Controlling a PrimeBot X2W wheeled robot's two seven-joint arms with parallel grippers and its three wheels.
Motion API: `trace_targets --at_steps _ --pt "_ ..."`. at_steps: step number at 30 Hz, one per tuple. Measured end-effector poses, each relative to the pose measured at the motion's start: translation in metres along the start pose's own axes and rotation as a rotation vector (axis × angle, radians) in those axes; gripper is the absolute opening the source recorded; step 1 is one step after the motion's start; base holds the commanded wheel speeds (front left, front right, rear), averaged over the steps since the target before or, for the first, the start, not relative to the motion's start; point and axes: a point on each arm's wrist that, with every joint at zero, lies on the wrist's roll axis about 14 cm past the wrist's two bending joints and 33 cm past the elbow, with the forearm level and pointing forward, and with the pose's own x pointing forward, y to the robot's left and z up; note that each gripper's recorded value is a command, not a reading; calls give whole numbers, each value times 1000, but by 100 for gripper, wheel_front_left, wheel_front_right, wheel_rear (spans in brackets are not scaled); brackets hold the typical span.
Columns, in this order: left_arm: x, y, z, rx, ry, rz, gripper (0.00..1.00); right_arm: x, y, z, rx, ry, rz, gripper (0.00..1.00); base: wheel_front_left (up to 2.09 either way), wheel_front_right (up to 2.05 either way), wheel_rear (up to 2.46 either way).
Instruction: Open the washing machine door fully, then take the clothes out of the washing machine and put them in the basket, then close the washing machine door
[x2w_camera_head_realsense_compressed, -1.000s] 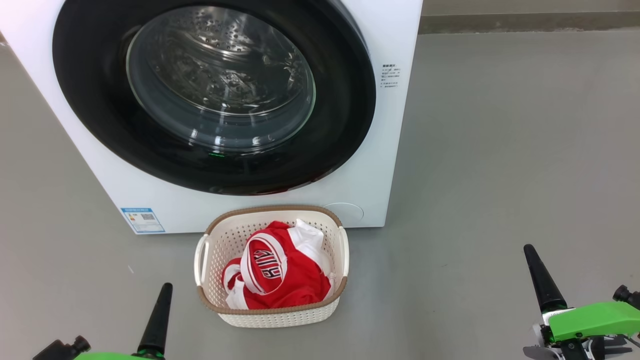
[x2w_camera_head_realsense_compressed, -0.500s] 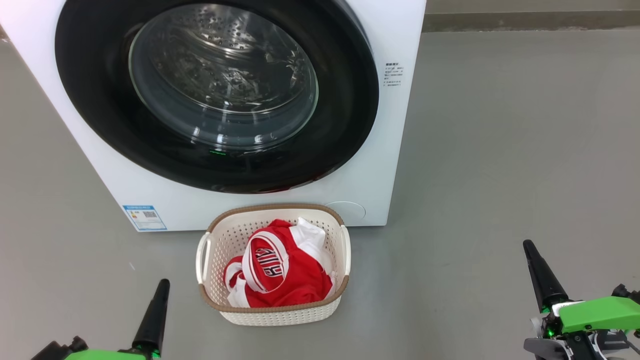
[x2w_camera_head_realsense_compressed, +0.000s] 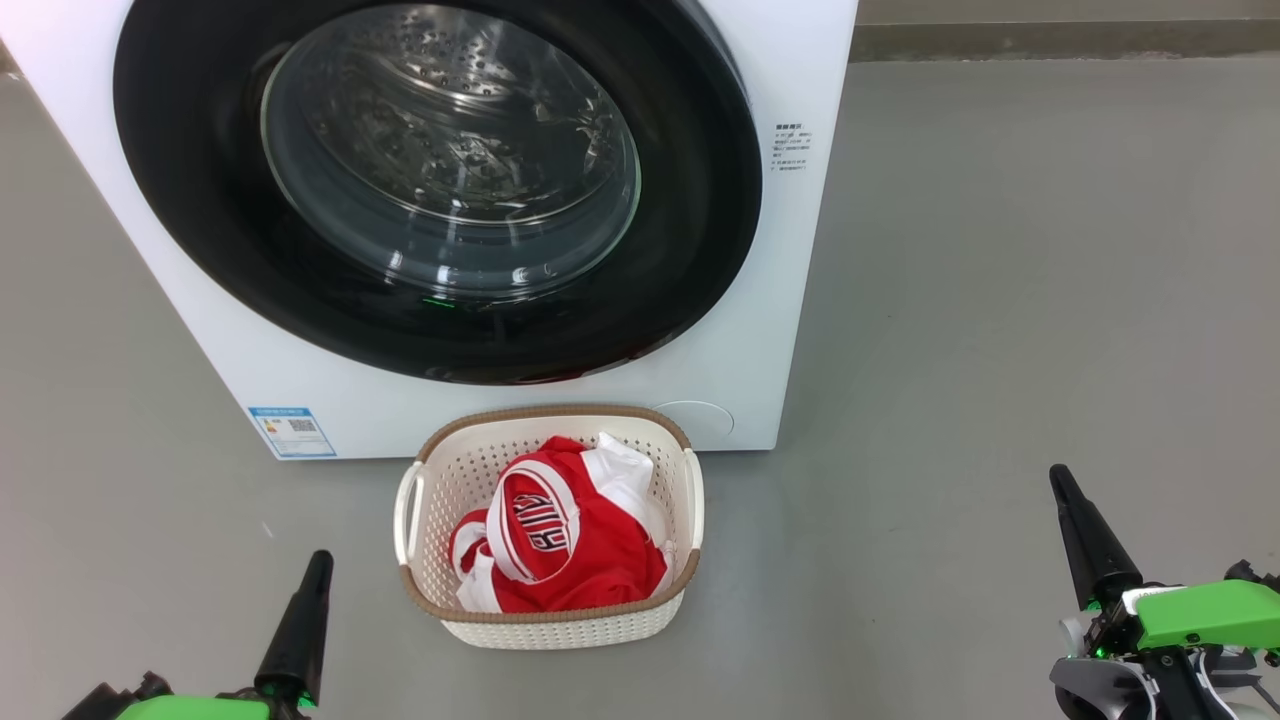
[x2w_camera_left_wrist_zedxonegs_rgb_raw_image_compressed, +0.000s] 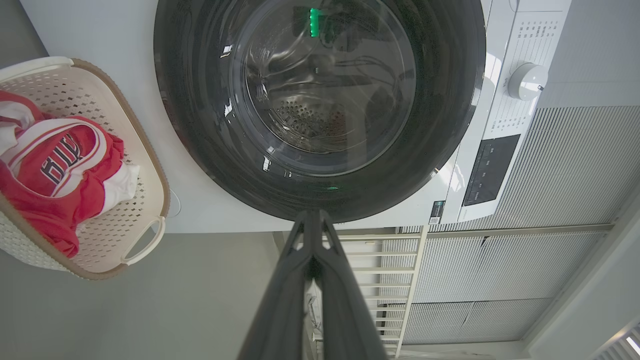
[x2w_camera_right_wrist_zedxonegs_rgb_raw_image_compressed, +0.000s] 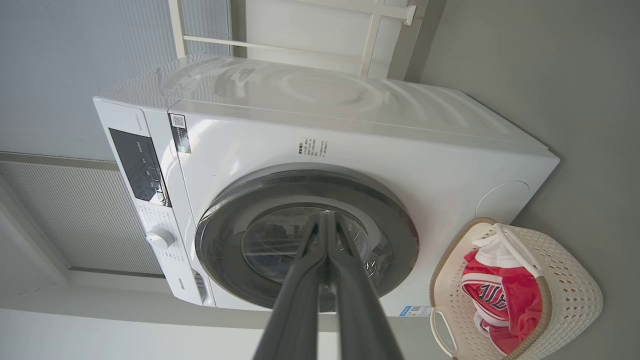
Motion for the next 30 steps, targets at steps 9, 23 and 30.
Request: trace_targets --at_steps 9,23,30 --pt "0 0 0 0 -1 0 0 0 1 2 1 -5 2 0 0 0 0" --pt "0 0 1 -1 -3 0 0 0 1 2 2 -4 2 0 0 0 0" --pt "0 0 1 -1 -4 0 0 0 1 2 2 -3 2 0 0 0 0"
